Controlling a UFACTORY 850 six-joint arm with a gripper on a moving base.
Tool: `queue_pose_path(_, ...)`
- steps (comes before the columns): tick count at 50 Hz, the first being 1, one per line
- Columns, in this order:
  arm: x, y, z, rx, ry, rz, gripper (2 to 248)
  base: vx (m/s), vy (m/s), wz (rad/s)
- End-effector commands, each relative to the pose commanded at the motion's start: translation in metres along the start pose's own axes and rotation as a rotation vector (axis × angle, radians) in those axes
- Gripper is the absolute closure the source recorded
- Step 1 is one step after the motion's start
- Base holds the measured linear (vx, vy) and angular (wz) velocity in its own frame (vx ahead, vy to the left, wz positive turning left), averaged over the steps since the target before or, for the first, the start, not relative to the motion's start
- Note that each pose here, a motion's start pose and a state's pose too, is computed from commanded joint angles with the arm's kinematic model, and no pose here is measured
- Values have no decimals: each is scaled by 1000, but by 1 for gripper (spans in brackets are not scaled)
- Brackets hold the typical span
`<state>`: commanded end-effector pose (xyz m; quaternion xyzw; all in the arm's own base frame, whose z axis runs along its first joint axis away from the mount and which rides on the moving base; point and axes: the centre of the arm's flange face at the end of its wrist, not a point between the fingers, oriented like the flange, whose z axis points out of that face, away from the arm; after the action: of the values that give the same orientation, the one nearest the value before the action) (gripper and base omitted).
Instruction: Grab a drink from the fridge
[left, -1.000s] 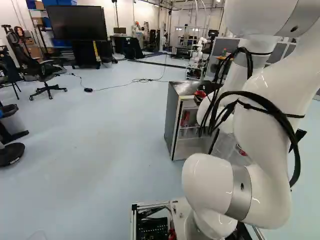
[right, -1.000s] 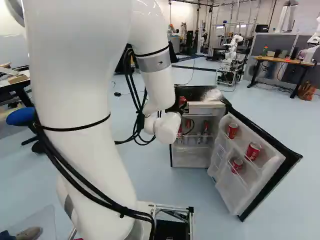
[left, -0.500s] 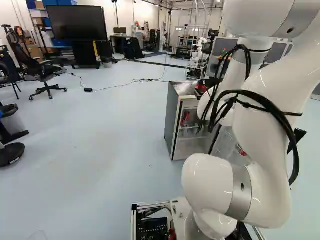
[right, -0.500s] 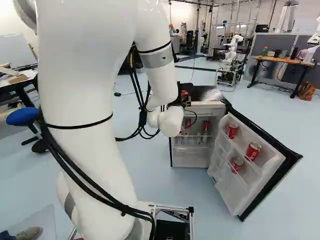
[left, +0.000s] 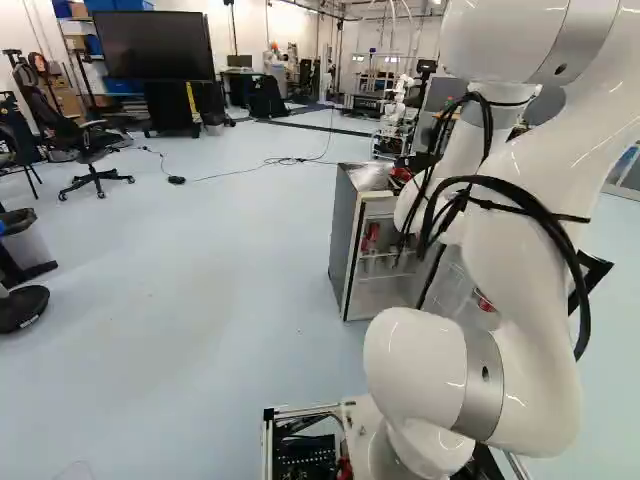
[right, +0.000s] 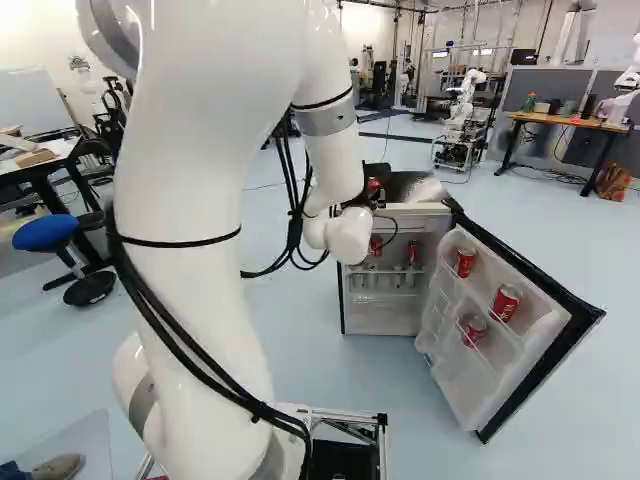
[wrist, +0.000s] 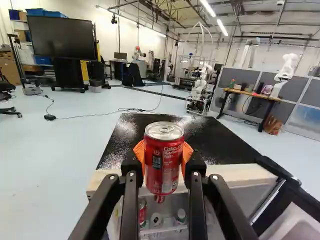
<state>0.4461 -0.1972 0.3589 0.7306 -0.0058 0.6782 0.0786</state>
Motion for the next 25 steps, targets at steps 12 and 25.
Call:
queue_pose_path(12,-3,5,19,3,-2,-4,158,0,0,0)
queue_pose_path(25,-6,9,40,6,-5,-9,158,0,0,0)
